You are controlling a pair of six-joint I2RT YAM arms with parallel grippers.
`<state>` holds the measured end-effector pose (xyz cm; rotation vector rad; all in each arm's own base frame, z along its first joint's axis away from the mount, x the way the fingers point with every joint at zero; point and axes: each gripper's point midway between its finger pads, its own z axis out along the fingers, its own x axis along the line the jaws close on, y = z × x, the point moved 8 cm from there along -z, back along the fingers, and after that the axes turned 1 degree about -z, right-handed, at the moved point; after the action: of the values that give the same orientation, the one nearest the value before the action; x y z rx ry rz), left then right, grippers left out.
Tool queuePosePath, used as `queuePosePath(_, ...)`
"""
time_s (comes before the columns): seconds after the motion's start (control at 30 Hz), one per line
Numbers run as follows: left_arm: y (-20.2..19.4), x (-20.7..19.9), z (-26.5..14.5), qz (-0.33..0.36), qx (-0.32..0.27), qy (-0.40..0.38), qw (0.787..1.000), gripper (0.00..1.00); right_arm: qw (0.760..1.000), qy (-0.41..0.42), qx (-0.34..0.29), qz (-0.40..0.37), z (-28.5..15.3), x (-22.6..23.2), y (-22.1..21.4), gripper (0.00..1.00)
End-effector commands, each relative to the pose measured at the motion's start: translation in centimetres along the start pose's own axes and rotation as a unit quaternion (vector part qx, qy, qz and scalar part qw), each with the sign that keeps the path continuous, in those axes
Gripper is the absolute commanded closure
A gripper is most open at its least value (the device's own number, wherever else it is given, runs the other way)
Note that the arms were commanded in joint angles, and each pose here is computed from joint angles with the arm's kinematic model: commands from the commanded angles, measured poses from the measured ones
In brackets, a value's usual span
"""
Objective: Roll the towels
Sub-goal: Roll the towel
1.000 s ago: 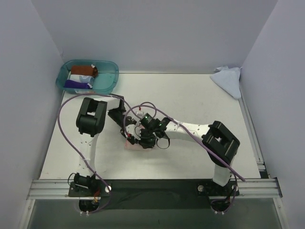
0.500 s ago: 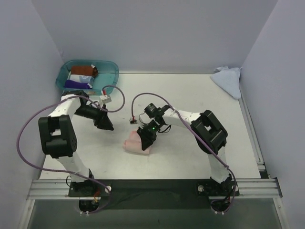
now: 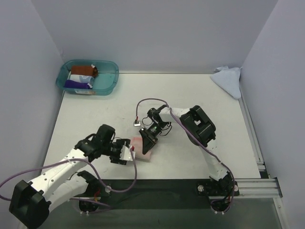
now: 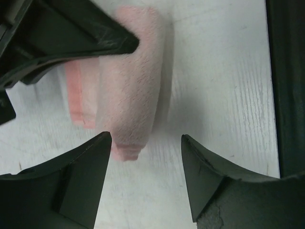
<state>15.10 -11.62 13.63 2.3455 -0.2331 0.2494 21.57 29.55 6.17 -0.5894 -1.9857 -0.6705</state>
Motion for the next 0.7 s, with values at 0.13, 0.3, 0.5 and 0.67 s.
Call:
queuePosePath(0.13,2.2,1.6,3.3,0.138,0.022,0.079,0.987,0.29,0.997,-0.029,0.051,0.048,0.2,-3.1,-2.4,1.0)
queuePosePath(0.3,2.2,2.1,5.6,0.154,0.039,0.091,0.983,0.32,0.997,-0.03,0.059,0.051,0.2,-3.4,-2.5,1.0)
queuePosePath(0.5,1.2,0.6,6.9,0.159,0.052,0.036,0.985,0.64,0.996,-0.029,0.054,0.057,-0.2,-3.7,-2.4,1.0)
queuePosePath(0.67,0.3,-1.8,6.7,0.104,0.083,-0.066,0.989,0.9,0.995,-0.076,0.034,0.048,-2.8,-3.1,-1.4,0.86)
